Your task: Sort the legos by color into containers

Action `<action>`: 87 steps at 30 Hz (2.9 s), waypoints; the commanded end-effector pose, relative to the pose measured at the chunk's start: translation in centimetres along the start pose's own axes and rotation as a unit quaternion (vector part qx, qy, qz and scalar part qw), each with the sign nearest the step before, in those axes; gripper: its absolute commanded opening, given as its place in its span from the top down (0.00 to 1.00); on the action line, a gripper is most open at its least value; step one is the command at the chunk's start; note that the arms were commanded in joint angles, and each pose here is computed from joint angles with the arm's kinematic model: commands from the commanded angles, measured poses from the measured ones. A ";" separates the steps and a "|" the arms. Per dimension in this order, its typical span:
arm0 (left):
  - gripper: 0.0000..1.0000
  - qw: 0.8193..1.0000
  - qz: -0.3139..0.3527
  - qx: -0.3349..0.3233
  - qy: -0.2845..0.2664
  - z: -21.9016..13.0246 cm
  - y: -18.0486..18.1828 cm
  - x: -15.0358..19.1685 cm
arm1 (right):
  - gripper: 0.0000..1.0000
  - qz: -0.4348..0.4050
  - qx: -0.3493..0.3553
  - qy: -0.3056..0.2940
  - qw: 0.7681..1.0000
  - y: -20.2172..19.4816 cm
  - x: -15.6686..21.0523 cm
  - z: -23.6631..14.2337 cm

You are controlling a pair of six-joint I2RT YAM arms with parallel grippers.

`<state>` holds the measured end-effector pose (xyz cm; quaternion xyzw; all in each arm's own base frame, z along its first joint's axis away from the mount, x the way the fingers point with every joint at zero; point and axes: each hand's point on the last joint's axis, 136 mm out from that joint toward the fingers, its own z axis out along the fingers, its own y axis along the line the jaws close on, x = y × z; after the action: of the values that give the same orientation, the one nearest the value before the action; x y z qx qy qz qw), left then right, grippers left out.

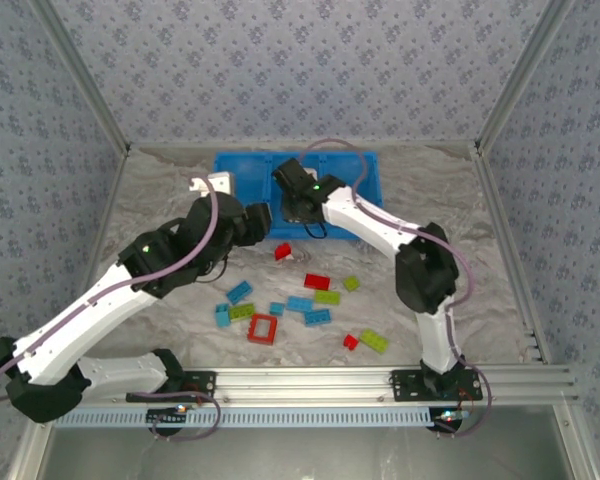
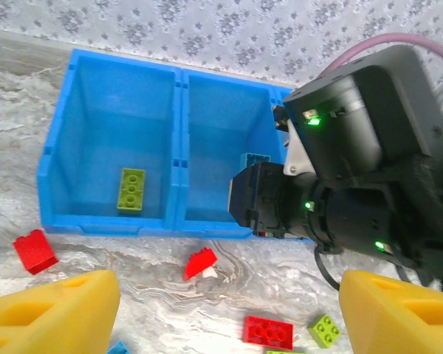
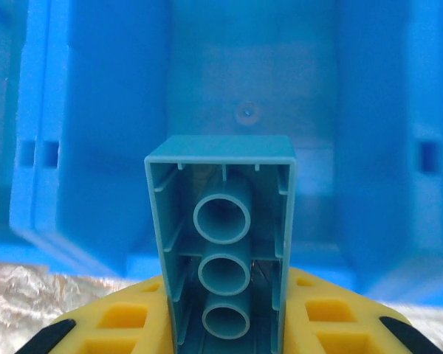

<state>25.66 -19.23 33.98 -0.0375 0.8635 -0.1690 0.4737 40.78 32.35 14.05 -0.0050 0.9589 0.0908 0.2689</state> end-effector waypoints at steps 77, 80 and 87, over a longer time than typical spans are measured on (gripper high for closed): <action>0.23 0.958 -0.008 -0.136 0.253 0.6 9.8 18.9 | 0.33 -0.299 -0.322 -0.186 0.879 3.7 18.3 -23.2; 0.22 0.955 -0.004 -0.123 0.270 1.5 9.6 19.3 | 0.31 -0.303 -0.323 -0.203 0.873 5.0 18.2 -23.7; 0.20 0.949 -0.024 -0.122 0.288 1.6 10.6 18.9 | 0.27 -0.302 -0.327 -0.263 0.856 6.2 17.5 -25.5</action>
<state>17.97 -13.95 14.39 -0.0812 0.9732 -0.0666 0.2045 11.70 34.44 25.12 -0.3757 0.7406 0.3072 0.4648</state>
